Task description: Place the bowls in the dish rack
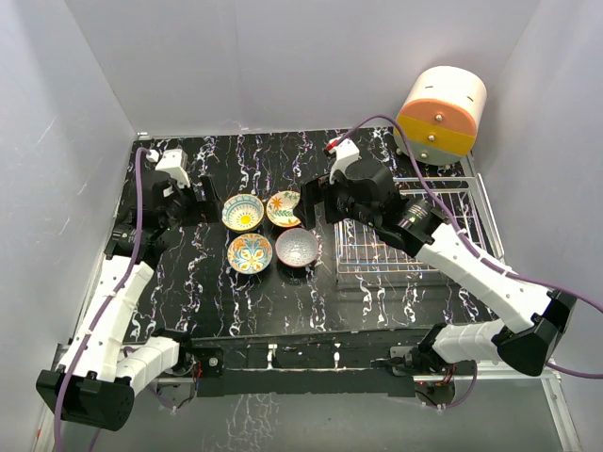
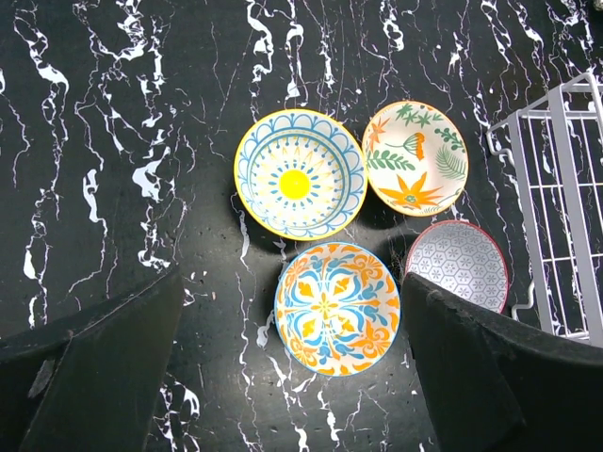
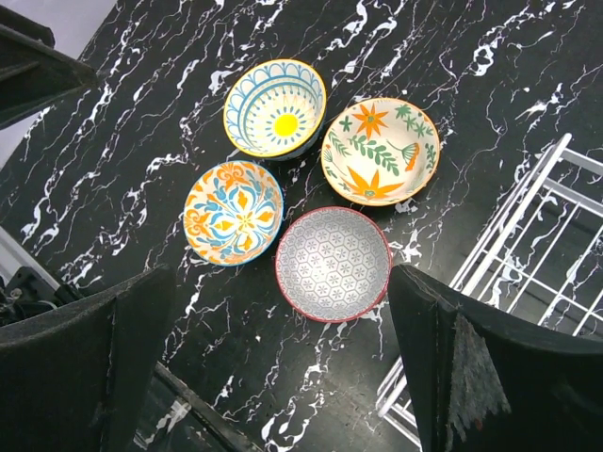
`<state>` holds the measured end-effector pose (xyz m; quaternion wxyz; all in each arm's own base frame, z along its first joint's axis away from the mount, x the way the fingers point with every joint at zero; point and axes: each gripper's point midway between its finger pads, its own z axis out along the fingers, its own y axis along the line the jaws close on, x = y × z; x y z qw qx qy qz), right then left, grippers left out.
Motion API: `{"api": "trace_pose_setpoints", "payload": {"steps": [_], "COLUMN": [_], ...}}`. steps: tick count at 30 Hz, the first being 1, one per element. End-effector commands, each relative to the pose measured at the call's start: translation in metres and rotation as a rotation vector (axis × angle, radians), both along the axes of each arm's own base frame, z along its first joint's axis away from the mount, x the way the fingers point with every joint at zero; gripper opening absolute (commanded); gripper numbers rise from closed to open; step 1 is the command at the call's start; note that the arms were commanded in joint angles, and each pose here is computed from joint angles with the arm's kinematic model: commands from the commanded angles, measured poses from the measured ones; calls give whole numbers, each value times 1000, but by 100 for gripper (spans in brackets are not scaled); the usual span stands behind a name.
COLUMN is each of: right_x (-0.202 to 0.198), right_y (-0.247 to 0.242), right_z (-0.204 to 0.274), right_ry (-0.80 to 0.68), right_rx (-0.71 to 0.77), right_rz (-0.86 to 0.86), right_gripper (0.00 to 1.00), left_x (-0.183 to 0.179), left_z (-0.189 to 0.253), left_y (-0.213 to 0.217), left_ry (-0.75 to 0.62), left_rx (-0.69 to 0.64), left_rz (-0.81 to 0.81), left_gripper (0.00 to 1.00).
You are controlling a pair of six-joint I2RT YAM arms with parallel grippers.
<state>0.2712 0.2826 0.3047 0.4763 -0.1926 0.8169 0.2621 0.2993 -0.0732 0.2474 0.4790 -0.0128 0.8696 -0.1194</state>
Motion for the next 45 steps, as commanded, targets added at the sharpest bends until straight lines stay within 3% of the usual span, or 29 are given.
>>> {"api": "trace_pose_setpoints", "payload": {"steps": [1, 4, 8, 15, 21, 32, 45], "right_x": [-4, -15, -12, -1, -7, -10, 8], "right_y": [9, 23, 34, 52, 71, 72, 76], "right_z": [37, 35, 23, -48, -102, -193, -237], "right_ry": [-138, -161, -143, -39, 46, 149, 137], "right_rx": [57, 50, 53, -84, -192, -389, -440], "right_rz": [90, 223, 249, 280, 370, 339, 251], "right_gripper": [99, 99, 99, 99, 86, 74, 71], "left_x": [-5, -6, -10, -15, -18, -21, -23], "left_z": [23, 25, 24, 18, 23, 18, 15], "left_y": [3, 3, 3, 7, 8, 13, 17], "left_ry": [-43, -48, -48, -34, -54, -41, -38], "left_rx": [9, 6, 1, 15, 9, 36, 58], "left_rz": [5, 4, 3, 22, 24, 34, 42], "left_gripper": [97, 97, 97, 97, 97, 97, 97]}}
